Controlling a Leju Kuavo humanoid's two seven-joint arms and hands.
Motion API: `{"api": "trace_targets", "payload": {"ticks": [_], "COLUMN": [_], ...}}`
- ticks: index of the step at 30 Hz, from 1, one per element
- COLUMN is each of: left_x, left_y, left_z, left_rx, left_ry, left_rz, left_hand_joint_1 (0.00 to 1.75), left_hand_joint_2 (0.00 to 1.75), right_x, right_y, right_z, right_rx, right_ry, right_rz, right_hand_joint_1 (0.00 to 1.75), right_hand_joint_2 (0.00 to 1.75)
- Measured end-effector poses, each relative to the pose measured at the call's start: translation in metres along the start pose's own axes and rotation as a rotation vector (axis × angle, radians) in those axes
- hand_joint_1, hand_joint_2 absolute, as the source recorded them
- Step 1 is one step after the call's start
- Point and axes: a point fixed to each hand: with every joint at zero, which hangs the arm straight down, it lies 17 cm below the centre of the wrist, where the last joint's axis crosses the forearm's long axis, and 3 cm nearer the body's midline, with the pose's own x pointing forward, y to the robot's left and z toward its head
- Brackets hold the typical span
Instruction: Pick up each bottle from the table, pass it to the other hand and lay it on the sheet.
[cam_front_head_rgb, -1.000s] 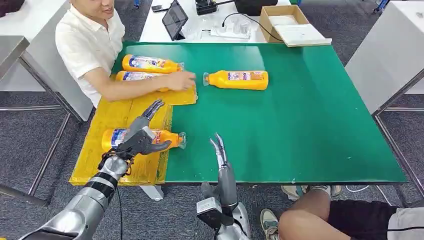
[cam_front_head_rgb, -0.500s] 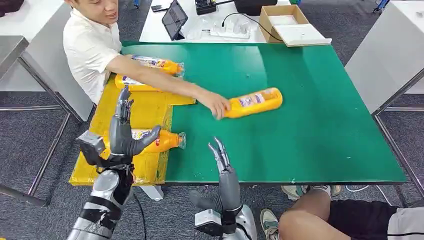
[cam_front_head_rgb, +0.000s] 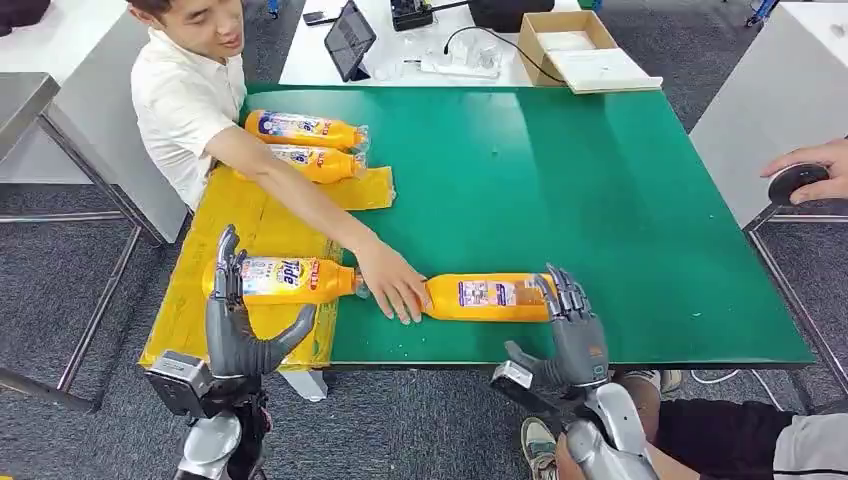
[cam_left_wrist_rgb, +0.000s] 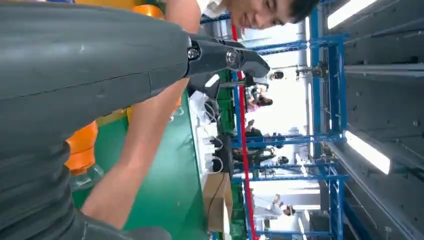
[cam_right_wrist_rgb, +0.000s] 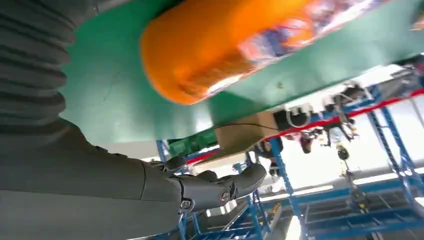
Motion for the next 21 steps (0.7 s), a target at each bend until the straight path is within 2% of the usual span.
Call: {"api": "trace_targets", "payload": {"ticks": [9, 21], "left_x": [0.003, -0.008], "left_y": [-0.009, -0.03], "left_z": [-0.004, -0.014], "left_rx": [0.001, -0.028], "left_ry": [-0.013, 0.024], "left_rz": [-0.006, 0.033], "left_hand_joint_1": [0.0, 0.0], "left_hand_joint_2": [1.75, 1.75], "right_x": [-0.024, -0.034], "right_y": [0.018, 0.06], "right_z": [-0.023, -0.047], "right_rx": [0.083, 0.279], "right_ry": [0.056, 0.176], "right_rz": [0.03, 0.074], "right_hand_joint_1": [0.0, 0.0], "right_hand_joint_2": [1.75, 1.75]}}
